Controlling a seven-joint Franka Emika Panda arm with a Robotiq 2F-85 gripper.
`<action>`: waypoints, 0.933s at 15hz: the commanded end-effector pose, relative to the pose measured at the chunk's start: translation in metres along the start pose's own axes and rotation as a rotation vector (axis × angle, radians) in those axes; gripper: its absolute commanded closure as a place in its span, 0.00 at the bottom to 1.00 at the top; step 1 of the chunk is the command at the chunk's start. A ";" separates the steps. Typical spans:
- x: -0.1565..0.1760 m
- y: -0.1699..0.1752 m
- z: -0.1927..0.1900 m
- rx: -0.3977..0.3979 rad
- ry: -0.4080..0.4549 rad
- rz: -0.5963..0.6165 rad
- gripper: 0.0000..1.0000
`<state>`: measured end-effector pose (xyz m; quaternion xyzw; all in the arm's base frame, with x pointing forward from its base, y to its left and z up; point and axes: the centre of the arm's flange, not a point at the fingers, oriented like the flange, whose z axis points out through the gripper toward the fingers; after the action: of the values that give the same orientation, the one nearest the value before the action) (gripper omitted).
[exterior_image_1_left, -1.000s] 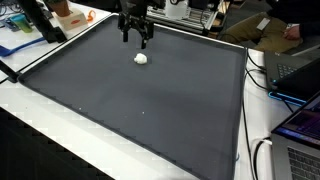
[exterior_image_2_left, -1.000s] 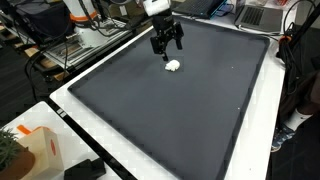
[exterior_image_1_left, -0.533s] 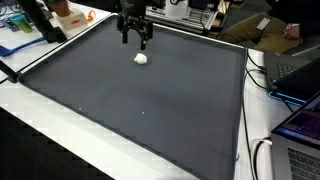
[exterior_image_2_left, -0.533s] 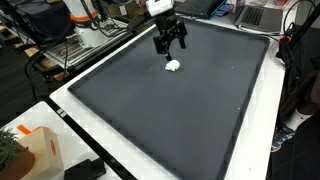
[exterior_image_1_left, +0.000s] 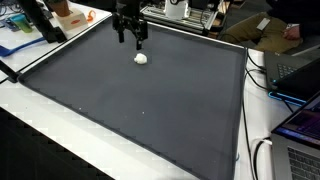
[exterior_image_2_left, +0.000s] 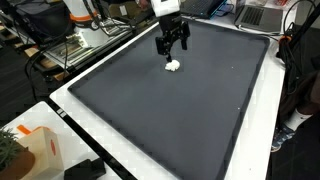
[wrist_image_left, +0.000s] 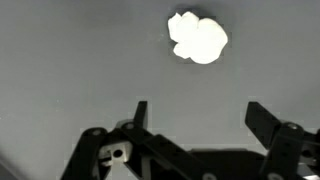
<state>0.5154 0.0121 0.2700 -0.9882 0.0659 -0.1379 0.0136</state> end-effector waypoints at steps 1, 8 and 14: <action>0.020 0.016 -0.028 0.036 -0.099 -0.025 0.00; 0.040 0.014 -0.028 0.080 -0.068 -0.026 0.00; 0.065 0.021 -0.036 0.080 -0.085 -0.026 0.00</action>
<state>0.5515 -0.0115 0.3076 -0.9912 0.0521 -0.1073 0.0581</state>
